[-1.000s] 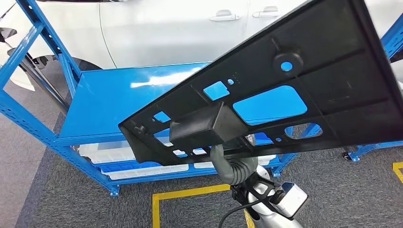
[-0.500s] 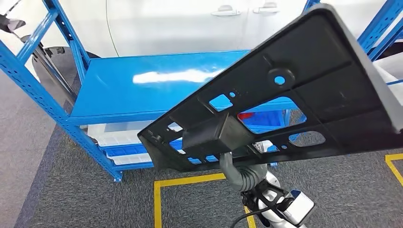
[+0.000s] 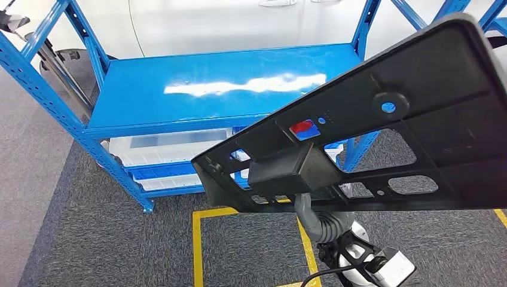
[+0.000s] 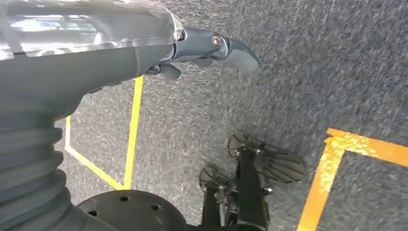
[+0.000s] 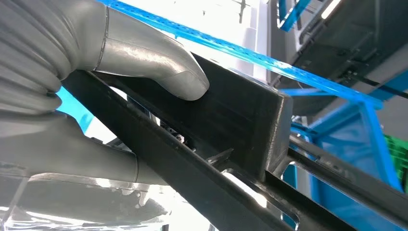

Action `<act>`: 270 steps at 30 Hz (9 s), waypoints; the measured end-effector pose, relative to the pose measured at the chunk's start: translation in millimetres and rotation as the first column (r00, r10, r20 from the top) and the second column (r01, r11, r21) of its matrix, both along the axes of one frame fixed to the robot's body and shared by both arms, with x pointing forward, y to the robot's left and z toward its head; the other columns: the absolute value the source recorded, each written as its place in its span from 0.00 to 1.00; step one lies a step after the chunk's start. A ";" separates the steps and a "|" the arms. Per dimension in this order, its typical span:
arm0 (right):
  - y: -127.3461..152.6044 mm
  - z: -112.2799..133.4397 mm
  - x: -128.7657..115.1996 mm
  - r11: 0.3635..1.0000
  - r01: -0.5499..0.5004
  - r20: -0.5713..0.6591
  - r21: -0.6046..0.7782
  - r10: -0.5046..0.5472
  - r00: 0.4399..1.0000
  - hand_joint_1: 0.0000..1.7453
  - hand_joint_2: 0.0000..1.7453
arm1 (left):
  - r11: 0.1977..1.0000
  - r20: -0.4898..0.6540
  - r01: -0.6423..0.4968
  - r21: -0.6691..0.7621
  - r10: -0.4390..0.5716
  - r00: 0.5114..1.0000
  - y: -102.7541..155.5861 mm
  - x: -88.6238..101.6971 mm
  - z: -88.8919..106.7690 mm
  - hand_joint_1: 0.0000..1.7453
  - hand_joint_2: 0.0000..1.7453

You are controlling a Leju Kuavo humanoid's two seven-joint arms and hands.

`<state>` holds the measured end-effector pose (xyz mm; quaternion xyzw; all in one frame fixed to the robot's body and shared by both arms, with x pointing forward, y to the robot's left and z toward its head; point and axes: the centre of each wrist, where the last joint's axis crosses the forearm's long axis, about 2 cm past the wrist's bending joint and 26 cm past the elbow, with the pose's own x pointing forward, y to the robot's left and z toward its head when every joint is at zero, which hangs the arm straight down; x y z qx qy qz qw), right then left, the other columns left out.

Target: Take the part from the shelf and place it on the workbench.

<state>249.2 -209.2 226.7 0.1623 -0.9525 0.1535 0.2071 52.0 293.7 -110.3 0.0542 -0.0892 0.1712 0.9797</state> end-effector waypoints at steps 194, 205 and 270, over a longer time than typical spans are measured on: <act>-9.8 13.2 2.9 0.990 -0.118 0.002 0.077 0.118 0.993 1.00 1.00 | 0.968 0.099 -0.141 0.207 0.122 0.987 54.5 -7.5 2.3 0.00 1.00; -11.8 12.5 1.0 0.992 -0.106 0.001 0.074 0.107 0.994 1.00 1.00 | 0.965 0.109 -0.150 0.216 0.129 0.986 58.9 -8.9 2.6 0.00 1.00; -2.5 11.1 3.9 0.993 -0.095 -0.006 0.076 0.095 0.995 1.00 1.00 | 0.972 0.171 -0.167 0.167 0.138 0.976 55.6 -4.4 2.6 0.00 1.00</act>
